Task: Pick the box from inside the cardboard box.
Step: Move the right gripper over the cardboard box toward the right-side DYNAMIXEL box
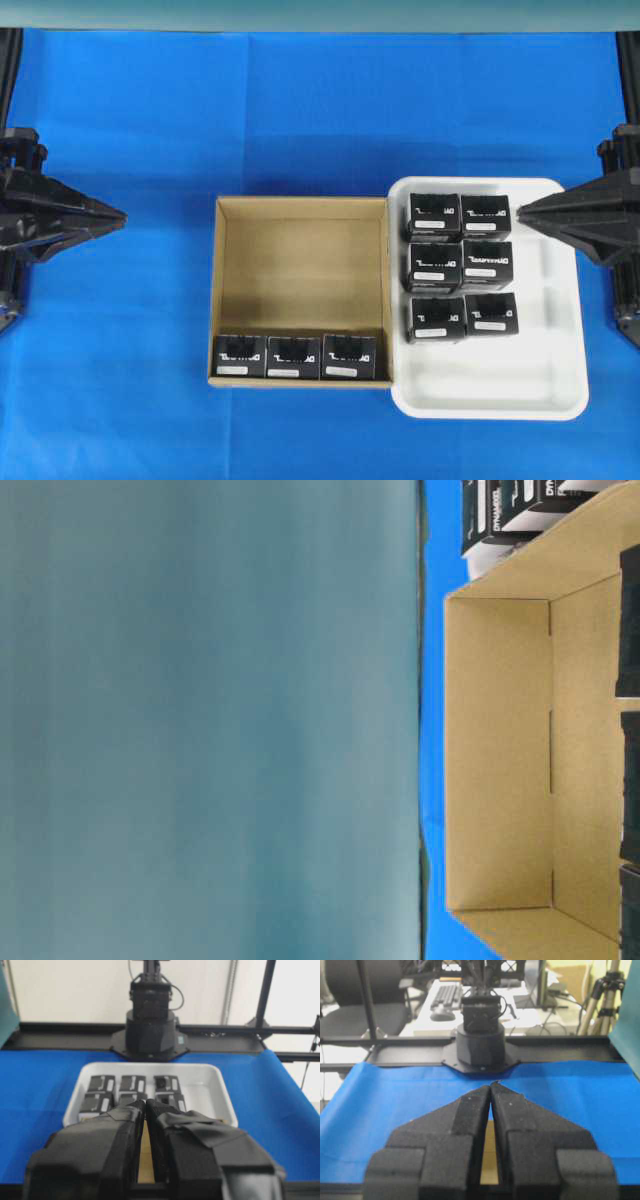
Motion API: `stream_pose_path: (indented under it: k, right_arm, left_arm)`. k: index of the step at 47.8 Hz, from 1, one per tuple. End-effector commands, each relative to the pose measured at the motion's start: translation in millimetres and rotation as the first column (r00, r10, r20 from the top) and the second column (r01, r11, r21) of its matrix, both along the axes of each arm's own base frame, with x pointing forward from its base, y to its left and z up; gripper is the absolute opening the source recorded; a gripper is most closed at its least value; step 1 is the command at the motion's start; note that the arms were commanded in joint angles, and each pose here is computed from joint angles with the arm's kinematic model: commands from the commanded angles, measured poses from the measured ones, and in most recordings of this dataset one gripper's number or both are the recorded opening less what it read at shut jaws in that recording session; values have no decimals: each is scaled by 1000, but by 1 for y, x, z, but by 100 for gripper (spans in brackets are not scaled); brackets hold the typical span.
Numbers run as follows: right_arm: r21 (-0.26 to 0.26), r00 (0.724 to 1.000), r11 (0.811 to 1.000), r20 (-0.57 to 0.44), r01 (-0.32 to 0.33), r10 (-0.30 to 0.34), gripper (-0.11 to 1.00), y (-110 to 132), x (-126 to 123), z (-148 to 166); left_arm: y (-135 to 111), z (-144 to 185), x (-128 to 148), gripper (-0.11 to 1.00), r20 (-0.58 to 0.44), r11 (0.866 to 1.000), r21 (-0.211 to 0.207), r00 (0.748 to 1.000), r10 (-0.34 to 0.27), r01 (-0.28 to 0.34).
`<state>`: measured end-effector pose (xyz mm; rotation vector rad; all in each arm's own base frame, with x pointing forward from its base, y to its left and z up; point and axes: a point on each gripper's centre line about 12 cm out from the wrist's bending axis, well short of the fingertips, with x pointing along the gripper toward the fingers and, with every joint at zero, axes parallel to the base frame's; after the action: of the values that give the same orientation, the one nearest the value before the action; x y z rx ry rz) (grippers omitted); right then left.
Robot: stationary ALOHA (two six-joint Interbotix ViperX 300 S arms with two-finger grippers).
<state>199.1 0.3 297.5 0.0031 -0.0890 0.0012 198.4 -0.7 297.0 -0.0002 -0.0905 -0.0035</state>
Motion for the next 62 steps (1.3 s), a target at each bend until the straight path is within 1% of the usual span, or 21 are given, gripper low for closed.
stream_pose_path:
  k: [1,3,5,6,9,13,19,20,27,31,32,38,40,41,45,49,50,52,54,59,62]
  right_arm:
    - [23,1000,1000,8,-4,4,14,1,5,7]
    - [68,999,998,-42,4,-1,12,0,11,7]
    - [109,994,994,-109,13,-2,5,-1,16,6]
    - [133,987,991,-163,19,2,3,-1,21,6]
    - [150,963,988,-270,31,11,1,-1,29,2]
    - [169,916,985,-399,40,31,1,2,43,-1]
    - [196,853,979,-519,52,59,1,7,64,-2]
    - [198,833,979,-548,50,68,1,9,68,-3]
    - [201,738,979,-665,24,118,1,26,97,-7]
    - [194,669,981,-730,7,139,1,37,115,-11]
    - [191,642,982,-753,3,145,1,40,122,-12]
    - [177,507,984,-848,-4,154,1,52,150,-22]
    - [171,455,985,-877,-2,153,1,54,159,-26]
    - [167,416,986,-896,0,152,1,55,165,-26]
    - [150,306,989,-941,-4,144,1,58,180,-34]
    - [133,207,991,-969,-5,131,1,60,192,-44]
    - [131,191,991,-973,-3,129,1,59,194,-46]
    - [129,169,992,-977,-2,127,1,60,199,-50]
    - [127,157,992,-980,-1,126,1,60,202,-52]
    - [126,149,992,-981,0,125,1,61,210,-59]
    - [123,138,992,-983,1,122,1,62,212,-64]
  left_arm:
    - [0,2,6,14,-18,1000,-9,1000,-3,3]
    - [-1,3,7,12,-31,1000,-20,1000,-7,6]
    - [-1,3,8,5,-43,1000,-29,999,-11,9]
    - [-2,5,9,2,-49,999,-32,999,-12,11]
    - [-2,7,11,-5,-74,999,-40,997,-12,9]
    - [-2,11,12,-7,-107,999,-40,994,-13,9]
    - [-2,11,11,-7,-168,1000,-29,986,-10,6]
    - [-2,10,11,-7,-177,1000,-28,984,-10,5]
    - [-2,6,11,-7,-219,1000,-28,976,-11,5]
    - [-2,7,12,-7,-234,1000,-28,972,-10,4]
    - [-2,7,12,-7,-234,1000,-29,972,-11,4]
    - [-2,10,12,-7,-247,1000,-28,969,-10,3]
    - [-2,13,12,-7,-249,1000,-28,968,-11,5]
    - [-2,14,13,-7,-249,1000,-28,968,-11,4]
    - [-3,18,12,-7,-256,1000,-26,966,-14,7]
    - [-3,17,12,-7,-274,1000,-27,962,-16,9]
    - [-3,16,12,-7,-280,1000,-26,960,-16,9]
    - [-4,15,12,-7,-287,1000,-27,958,-19,12]
    - [-5,14,12,-7,-293,1000,-27,956,-22,15]
    - [-6,14,12,-7,-295,999,-29,955,-28,20]
    - [-6,14,12,-7,-295,999,-27,955,-27,20]
